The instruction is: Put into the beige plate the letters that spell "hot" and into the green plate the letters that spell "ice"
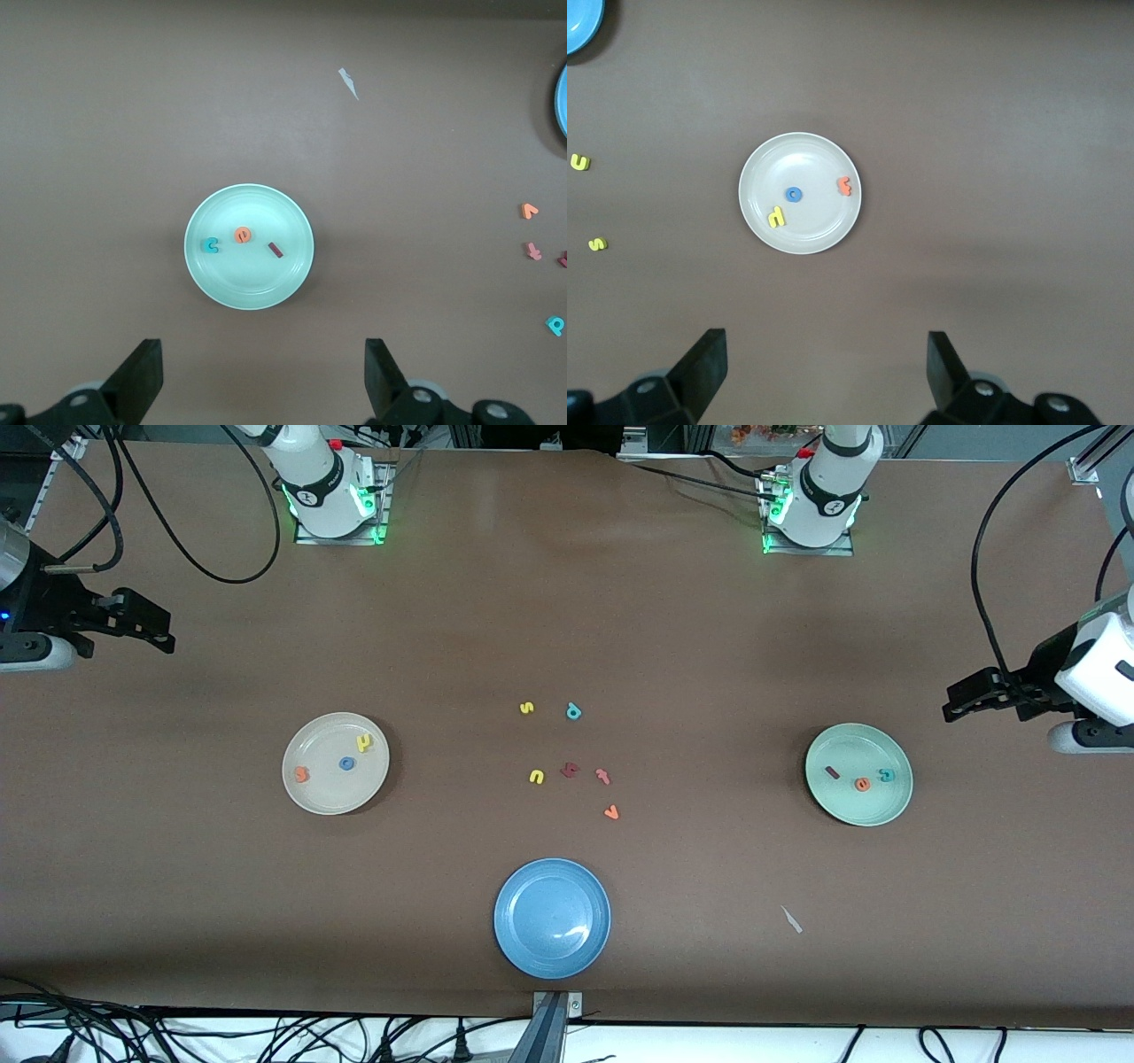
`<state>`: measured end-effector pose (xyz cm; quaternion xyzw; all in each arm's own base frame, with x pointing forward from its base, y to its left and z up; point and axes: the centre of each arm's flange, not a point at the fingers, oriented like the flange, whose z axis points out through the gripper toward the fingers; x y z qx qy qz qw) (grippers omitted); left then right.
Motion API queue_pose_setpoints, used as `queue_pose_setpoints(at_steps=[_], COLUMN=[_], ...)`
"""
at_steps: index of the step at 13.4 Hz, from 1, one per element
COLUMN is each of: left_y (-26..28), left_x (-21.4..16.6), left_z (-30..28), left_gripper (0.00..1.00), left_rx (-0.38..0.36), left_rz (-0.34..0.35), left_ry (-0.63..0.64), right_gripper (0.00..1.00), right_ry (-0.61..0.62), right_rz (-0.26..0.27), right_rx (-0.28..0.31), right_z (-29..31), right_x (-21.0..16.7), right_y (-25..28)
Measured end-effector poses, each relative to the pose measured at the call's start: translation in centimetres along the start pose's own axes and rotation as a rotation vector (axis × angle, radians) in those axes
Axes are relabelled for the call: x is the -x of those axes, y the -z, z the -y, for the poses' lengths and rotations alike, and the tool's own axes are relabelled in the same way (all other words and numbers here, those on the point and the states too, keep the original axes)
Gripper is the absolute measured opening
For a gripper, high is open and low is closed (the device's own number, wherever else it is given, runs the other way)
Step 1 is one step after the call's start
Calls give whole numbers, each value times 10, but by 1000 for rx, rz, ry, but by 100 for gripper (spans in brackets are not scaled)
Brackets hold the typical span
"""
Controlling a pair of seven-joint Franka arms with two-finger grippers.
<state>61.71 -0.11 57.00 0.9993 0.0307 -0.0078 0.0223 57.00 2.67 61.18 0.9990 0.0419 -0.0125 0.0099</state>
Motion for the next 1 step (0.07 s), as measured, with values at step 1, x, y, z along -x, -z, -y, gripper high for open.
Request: queue_pose_setpoints(at_steps=[1], left_y=[0], left_x=[0], left_z=[1], left_gripper=[100], left_rx=[0], left_rz=[0], left_ry=[1], right_gripper=[100], right_ry=[0], right_rz=[0], right_rx=[0], right_z=[0], right_x=[0], right_y=[0])
